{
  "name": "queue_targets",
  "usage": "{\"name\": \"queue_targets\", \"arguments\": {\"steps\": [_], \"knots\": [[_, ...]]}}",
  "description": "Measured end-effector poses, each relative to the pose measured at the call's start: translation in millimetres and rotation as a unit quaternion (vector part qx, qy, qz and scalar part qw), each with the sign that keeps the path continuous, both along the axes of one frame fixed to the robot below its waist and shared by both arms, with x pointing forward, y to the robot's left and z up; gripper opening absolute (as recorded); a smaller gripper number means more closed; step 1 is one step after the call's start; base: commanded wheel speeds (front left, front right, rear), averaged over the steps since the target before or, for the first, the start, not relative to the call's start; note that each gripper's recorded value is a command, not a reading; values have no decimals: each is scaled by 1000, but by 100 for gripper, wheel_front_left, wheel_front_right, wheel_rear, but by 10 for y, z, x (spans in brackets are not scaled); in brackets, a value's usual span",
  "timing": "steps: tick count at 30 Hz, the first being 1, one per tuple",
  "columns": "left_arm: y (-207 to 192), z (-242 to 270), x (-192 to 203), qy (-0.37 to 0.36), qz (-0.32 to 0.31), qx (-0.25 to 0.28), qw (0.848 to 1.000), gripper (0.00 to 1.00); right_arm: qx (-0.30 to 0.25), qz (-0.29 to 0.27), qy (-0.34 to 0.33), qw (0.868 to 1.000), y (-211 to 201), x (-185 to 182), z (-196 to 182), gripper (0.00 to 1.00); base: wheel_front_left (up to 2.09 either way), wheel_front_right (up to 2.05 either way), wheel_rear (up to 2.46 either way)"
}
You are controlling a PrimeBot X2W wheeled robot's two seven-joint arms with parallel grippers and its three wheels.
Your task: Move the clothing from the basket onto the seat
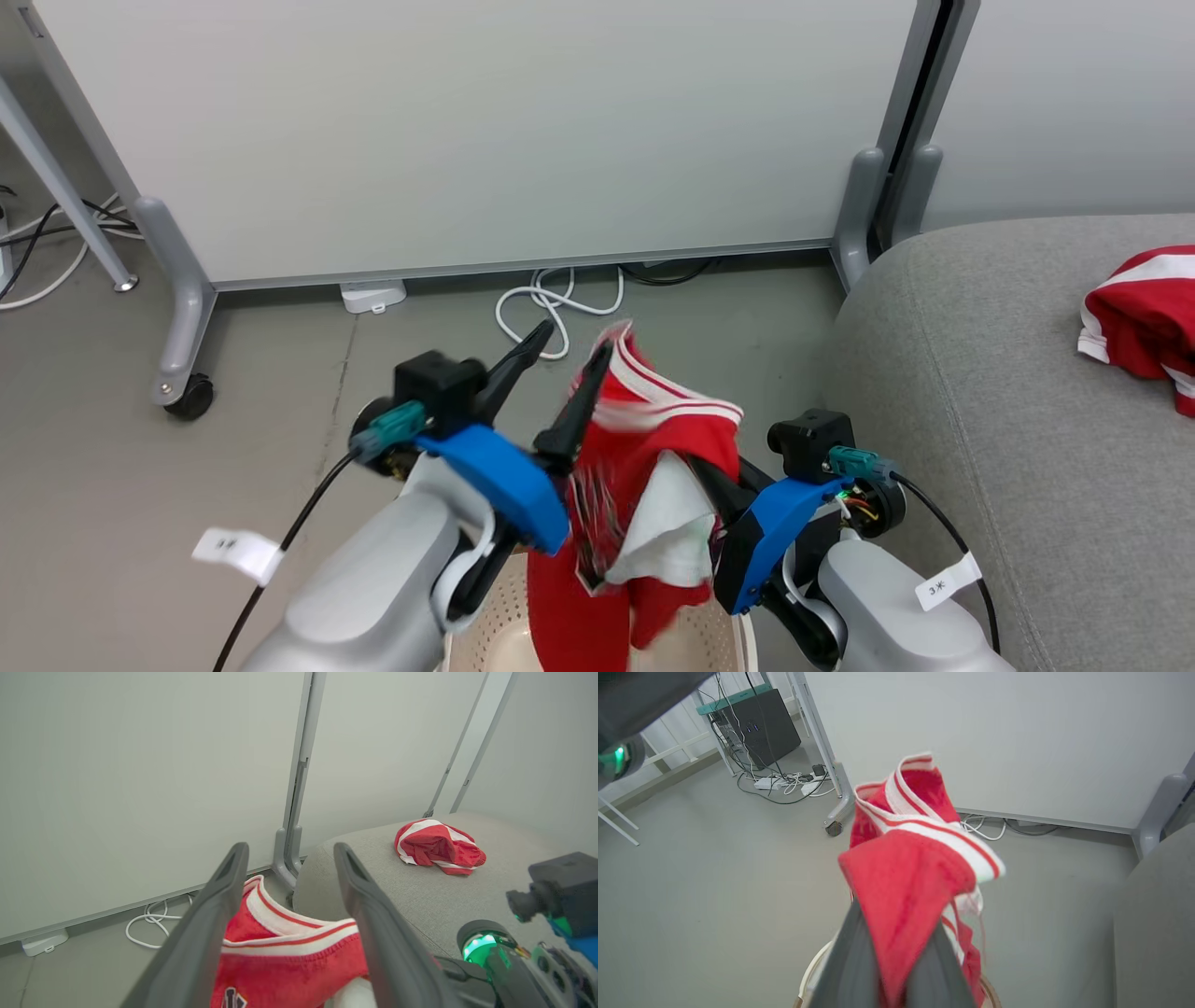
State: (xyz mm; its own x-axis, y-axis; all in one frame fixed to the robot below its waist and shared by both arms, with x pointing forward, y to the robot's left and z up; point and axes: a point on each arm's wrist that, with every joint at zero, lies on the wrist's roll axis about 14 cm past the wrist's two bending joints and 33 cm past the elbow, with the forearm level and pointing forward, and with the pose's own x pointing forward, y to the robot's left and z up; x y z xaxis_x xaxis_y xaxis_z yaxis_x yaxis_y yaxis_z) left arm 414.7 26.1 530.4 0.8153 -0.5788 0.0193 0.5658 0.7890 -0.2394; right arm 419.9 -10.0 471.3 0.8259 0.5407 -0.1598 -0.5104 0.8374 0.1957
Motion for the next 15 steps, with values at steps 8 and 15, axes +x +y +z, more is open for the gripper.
{"name": "queue_targets", "arguments": {"steps": [8, 15], "knots": [[315, -203, -143, 8, 44, -7, 999, 100, -7, -14, -25, 1000, -138, 51, 104, 0, 0, 0, 0], [380, -332, -221, 10, 62, -11, 998, 100, -15, -47, -63, 997, -488, 95, 268, 0, 0, 0, 0]]}}
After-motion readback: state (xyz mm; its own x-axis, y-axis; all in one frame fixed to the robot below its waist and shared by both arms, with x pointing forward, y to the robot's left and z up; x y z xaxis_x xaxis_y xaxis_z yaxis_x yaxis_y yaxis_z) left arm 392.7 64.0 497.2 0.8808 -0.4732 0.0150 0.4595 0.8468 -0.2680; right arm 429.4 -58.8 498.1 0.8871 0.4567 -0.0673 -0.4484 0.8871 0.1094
